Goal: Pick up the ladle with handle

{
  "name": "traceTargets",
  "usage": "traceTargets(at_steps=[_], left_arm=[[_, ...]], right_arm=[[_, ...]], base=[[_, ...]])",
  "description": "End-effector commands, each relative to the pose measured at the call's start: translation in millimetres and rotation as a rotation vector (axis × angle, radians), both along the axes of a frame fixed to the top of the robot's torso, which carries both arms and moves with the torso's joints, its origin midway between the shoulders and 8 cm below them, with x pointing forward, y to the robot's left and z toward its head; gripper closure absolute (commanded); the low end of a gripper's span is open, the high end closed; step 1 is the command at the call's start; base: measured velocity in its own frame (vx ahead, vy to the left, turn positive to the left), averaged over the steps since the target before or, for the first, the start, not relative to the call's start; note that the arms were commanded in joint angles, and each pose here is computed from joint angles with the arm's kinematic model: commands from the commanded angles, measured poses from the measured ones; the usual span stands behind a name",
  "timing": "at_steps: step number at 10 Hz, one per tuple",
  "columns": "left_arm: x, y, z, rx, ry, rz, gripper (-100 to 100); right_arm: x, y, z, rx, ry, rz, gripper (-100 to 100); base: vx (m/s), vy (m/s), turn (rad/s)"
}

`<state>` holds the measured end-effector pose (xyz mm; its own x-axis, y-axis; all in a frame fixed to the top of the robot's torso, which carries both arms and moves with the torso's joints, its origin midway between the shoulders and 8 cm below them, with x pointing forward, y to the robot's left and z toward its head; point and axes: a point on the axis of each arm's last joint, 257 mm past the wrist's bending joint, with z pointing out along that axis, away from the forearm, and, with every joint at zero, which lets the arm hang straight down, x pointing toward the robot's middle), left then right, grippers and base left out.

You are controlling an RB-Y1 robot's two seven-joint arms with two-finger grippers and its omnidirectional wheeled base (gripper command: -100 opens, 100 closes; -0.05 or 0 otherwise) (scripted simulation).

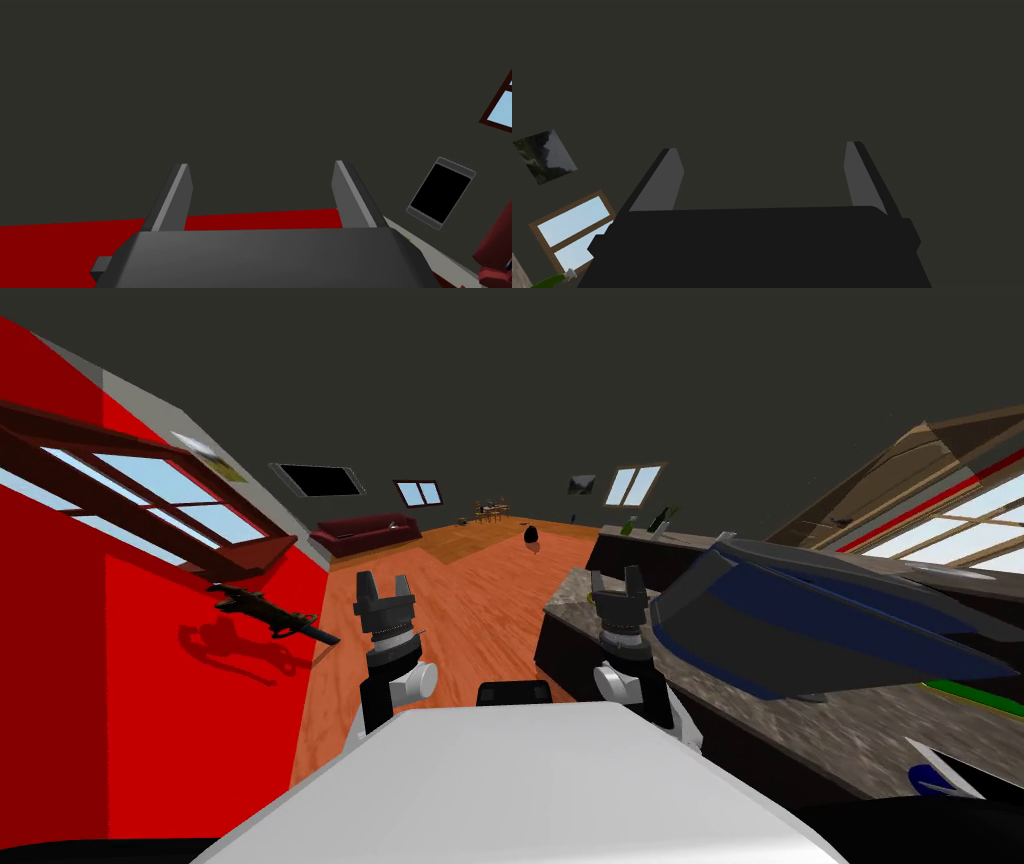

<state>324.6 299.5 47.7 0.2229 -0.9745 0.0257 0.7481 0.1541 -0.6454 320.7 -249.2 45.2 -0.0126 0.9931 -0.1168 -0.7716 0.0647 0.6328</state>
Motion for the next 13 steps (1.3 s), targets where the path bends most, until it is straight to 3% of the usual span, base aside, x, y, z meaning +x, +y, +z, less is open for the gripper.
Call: traceTargets(at_steps=[1,8,13], left_arm=[[0,0.0,0,0.0,0.0,0.0,0],[0,0.1,0,0.0,0.0,0.0,0],[0,0.1,0,0.0,0.0,0.0,0]], right_arm=[[6,4,-15,-0.026,0.025,0.011,-100],[28,25,-89,-0.212,0.157,0.068,-100],[37,23,-152,-0.344,0.27,0.079,-100]], base=[[-0.056,0.051,0.071],[-0.045,0.05,0.143],[-0.032,0.048,0.132]])
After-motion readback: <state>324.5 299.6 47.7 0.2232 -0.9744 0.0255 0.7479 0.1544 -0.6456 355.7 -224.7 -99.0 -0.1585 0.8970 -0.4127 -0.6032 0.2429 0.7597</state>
